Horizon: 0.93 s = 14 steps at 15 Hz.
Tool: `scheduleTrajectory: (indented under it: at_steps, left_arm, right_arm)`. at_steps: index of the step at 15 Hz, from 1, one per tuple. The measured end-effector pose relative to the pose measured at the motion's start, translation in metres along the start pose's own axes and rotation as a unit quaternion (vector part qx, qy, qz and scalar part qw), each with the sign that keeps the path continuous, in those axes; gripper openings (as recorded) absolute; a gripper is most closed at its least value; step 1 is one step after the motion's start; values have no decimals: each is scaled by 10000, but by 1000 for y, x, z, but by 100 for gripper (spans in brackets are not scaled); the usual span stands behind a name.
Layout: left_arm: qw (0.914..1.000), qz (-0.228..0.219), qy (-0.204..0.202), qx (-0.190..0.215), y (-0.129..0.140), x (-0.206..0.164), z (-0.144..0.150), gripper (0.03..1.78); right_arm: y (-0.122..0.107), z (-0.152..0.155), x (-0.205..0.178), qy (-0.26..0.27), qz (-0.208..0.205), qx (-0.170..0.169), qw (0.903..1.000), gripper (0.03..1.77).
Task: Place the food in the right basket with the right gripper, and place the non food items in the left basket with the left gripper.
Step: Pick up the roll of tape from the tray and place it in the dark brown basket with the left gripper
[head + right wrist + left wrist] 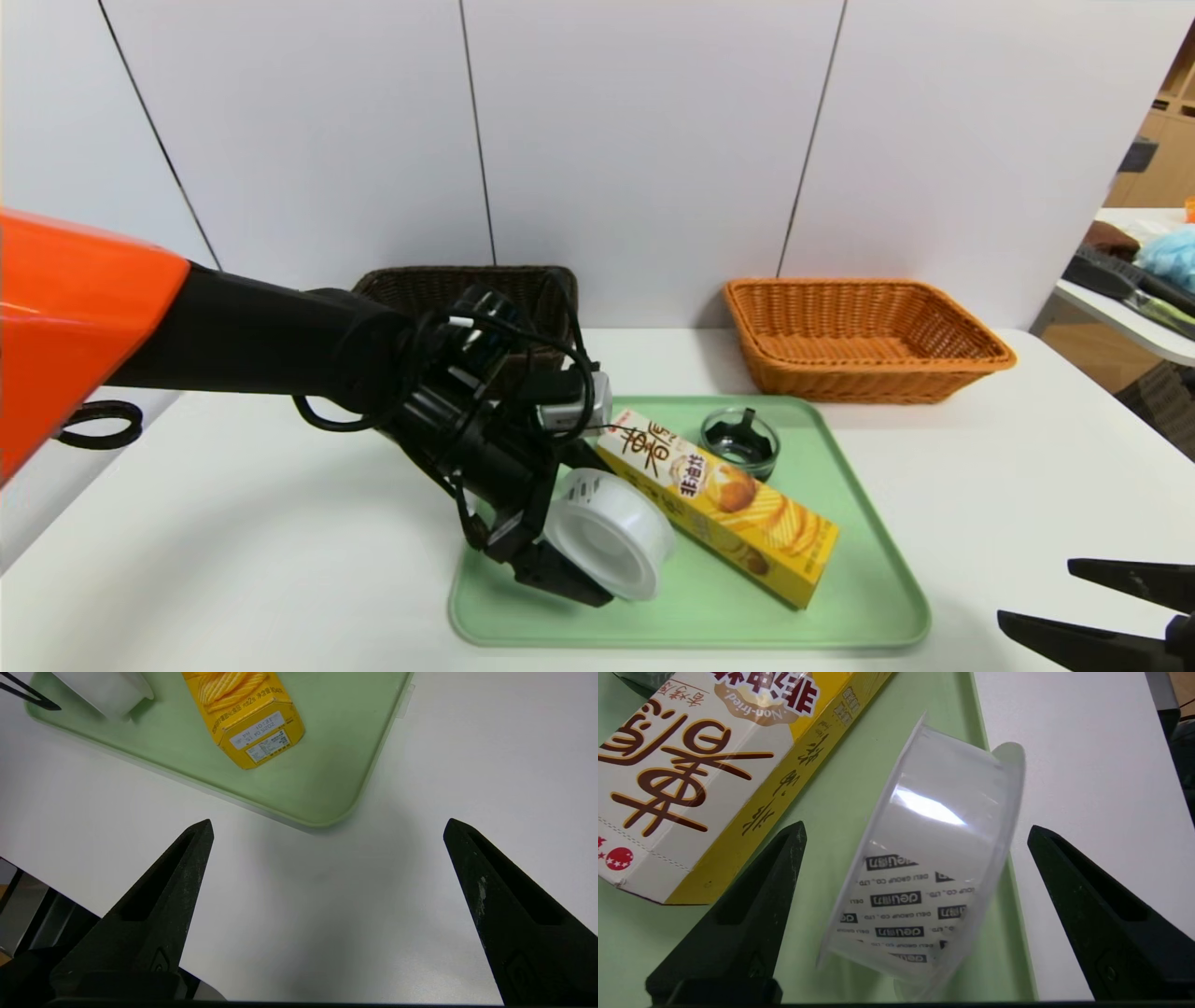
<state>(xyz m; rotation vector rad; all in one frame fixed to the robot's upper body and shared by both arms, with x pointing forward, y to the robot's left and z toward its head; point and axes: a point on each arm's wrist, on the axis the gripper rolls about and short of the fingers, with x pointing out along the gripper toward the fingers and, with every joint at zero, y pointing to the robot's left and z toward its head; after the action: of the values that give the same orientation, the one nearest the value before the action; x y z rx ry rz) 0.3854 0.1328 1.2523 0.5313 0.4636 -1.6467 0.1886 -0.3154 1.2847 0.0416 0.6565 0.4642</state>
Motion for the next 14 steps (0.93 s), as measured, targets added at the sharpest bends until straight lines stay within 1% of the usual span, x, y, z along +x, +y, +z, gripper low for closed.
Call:
scheduleTrajectory:
  at_steps: [4, 5, 14]
  left_arm:
    - [9998, -93, -134, 134, 4, 16, -7, 169]
    - [9998, -125, -128, 107, 4, 19, -9, 169]
    - [9997, -164, -162, 87, 4, 20, -10, 169]
  right_arm:
    - [0, 0, 0, 0, -5, 2, 10000, 170]
    - [0, -1, 0, 0, -6, 5, 10000, 170]
    - [0, -2, 0, 12, -4, 2, 10000, 170]
